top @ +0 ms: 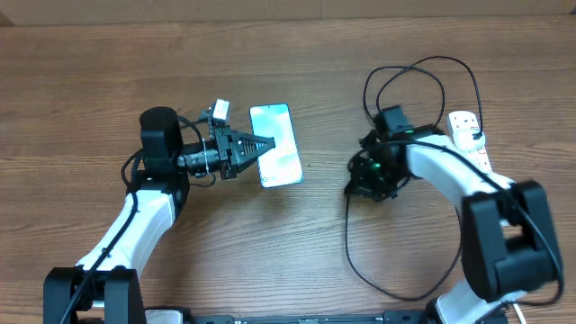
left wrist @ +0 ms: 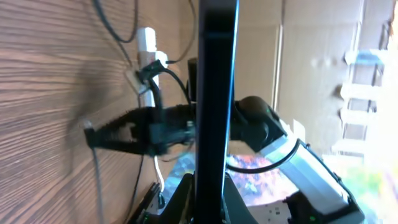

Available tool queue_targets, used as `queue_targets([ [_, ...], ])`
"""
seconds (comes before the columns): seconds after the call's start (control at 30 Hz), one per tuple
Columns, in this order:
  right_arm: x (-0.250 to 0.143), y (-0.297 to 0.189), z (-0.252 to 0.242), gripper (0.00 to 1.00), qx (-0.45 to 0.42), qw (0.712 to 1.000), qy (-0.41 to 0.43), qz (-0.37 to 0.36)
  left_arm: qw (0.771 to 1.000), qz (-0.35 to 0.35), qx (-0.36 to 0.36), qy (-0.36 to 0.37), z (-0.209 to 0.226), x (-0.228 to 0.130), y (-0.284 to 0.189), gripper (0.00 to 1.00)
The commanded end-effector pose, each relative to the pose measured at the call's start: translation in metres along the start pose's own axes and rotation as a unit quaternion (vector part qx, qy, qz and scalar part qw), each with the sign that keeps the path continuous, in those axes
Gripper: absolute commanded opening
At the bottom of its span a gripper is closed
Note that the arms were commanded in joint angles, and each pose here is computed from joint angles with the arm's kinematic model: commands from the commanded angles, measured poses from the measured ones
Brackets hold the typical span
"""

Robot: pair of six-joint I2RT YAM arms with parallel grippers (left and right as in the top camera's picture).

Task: Plug charger to phone and switch on socket
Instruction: 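Lift the USB-C plug with the right gripper toward the phone's bottom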

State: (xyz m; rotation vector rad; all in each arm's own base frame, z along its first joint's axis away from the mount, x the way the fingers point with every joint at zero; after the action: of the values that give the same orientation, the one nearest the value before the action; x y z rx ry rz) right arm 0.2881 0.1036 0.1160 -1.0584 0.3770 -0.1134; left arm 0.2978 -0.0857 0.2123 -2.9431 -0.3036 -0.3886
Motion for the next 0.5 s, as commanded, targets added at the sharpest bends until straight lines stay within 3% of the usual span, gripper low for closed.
queue_targets([
  [0.0,-0.029,-0.054,0.023,0.04,0.169,0.976,-0.133,0.033,0.999,0.027,-0.028,0.007,-0.008,-0.001,0.001,0.04],
  [0.23,-0.087,-0.092,0.028,0.04,0.272,0.931,-0.232,0.078,0.997,0.003,-0.042,0.066,-0.022,0.009,0.002,0.04],
  [0.47,-0.105,-0.085,0.048,0.04,0.304,0.902,-0.292,0.094,0.993,-0.031,-0.057,0.101,-0.042,0.016,0.013,0.04],
])
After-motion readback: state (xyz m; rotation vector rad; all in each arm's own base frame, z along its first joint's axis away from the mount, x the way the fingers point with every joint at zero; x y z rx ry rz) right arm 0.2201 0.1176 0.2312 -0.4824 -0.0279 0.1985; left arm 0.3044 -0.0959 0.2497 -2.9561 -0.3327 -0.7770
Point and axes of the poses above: each gripper's point midway between its finger pads, its own y axis out along the fingers, its own z axis along the line the jaws close on, x = y × z, the point moved 10 cm from there along -y, back along the fingers, and after that the axes turned 13 degrees about y, right-handed, at the moved point
